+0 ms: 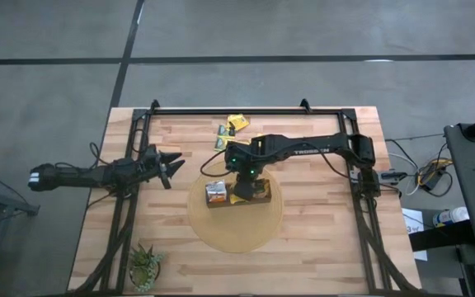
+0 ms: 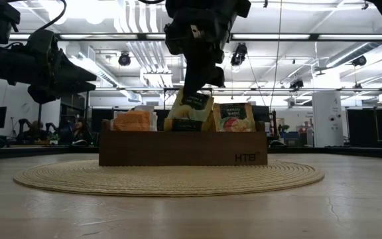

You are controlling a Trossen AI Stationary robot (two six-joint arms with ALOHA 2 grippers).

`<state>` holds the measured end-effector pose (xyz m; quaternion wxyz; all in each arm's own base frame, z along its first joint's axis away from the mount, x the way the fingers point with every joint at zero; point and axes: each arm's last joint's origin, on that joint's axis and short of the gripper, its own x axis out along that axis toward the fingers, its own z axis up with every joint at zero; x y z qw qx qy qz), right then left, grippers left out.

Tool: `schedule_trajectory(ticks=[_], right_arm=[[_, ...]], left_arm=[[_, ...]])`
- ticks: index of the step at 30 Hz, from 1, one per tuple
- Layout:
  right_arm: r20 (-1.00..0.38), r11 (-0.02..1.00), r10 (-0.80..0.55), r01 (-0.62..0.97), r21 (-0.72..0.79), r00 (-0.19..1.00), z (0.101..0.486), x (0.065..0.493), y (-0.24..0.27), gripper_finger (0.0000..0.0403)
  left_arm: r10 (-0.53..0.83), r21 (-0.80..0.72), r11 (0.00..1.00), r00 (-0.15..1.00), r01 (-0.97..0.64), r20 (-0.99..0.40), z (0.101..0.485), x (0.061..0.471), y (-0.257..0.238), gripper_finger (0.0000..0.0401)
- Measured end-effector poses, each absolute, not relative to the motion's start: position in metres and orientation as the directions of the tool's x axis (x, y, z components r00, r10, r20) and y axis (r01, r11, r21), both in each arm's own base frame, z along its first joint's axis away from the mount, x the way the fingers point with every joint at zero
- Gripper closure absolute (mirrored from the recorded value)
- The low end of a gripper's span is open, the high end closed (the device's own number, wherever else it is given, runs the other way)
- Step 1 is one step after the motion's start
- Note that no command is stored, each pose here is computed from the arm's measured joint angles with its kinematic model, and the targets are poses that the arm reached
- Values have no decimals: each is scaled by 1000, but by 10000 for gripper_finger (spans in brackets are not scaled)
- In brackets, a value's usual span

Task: Pick & Place Tea
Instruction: Put the yellow tea bag into the wooden organizer

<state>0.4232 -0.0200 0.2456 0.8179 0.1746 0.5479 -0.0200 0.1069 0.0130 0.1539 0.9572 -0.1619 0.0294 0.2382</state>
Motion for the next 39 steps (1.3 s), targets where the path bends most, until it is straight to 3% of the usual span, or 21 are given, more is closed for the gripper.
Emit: schedule_trajectory(ticks=[13, 27, 39], right_arm=[[-887, 940, 220, 156, 305, 406, 246, 424, -14, 385], [-871, 944, 228, 121, 307, 435, 248, 428, -2, 256], [-914, 948, 88, 248, 198, 395, 242, 421, -35, 216]], left_arm=[[446, -296, 834, 885, -465, -133, 154, 107, 13, 234], [447, -296, 834, 885, -466, -133, 154, 107, 13, 234], [446, -296, 834, 885, -465, -133, 154, 107, 13, 234]])
